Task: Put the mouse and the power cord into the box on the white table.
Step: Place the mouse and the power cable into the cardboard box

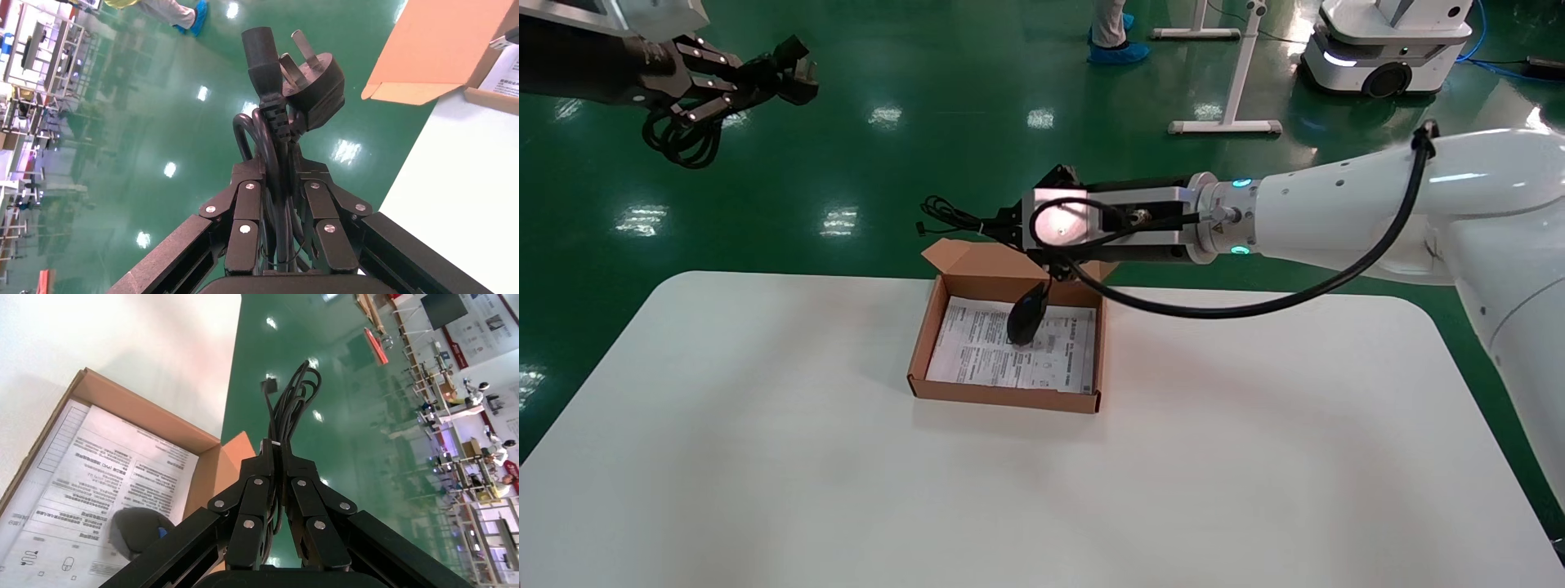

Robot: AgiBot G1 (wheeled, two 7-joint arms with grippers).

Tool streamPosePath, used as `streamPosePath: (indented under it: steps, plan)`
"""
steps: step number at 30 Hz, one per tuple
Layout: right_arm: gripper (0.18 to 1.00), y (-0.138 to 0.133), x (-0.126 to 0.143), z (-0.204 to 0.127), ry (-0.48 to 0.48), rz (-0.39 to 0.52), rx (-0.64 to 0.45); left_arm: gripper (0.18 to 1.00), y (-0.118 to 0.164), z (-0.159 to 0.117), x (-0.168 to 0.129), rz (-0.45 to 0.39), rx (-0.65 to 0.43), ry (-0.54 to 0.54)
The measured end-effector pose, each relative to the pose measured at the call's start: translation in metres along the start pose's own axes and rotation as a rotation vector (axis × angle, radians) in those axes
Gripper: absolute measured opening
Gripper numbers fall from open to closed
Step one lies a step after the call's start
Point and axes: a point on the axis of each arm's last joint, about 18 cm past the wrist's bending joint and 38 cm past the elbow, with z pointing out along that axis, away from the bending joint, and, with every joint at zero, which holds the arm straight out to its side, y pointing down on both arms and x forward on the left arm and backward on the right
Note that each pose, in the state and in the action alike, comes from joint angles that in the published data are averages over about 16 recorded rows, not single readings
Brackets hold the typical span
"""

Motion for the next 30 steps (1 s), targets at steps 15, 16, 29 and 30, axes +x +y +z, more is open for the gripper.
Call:
streamPosePath:
  steps: [15, 16, 29, 30]
  plan:
    - [0.211, 0.021, -0.046, 0.022, -0.077, 0.04, -0.092, 0.251, 0.007, 0.008, 0.011, -0.018, 0.002, 0.019]
    - [0.215, 0.021, -0.047, 0.023, -0.079, 0.042, -0.094, 0.251, 0.008, 0.009, 0.013, -0.022, 0.004, 0.023]
    - [0.342, 0.032, -0.03, 0.008, -0.052, 0.051, -0.154, 0.251, 0.0, 0.066, 0.056, -0.052, 0.041, 0.071]
    - [0.355, 0.035, -0.026, 0.002, -0.044, 0.053, -0.164, 0.251, -0.003, 0.073, 0.061, -0.047, 0.046, 0.076]
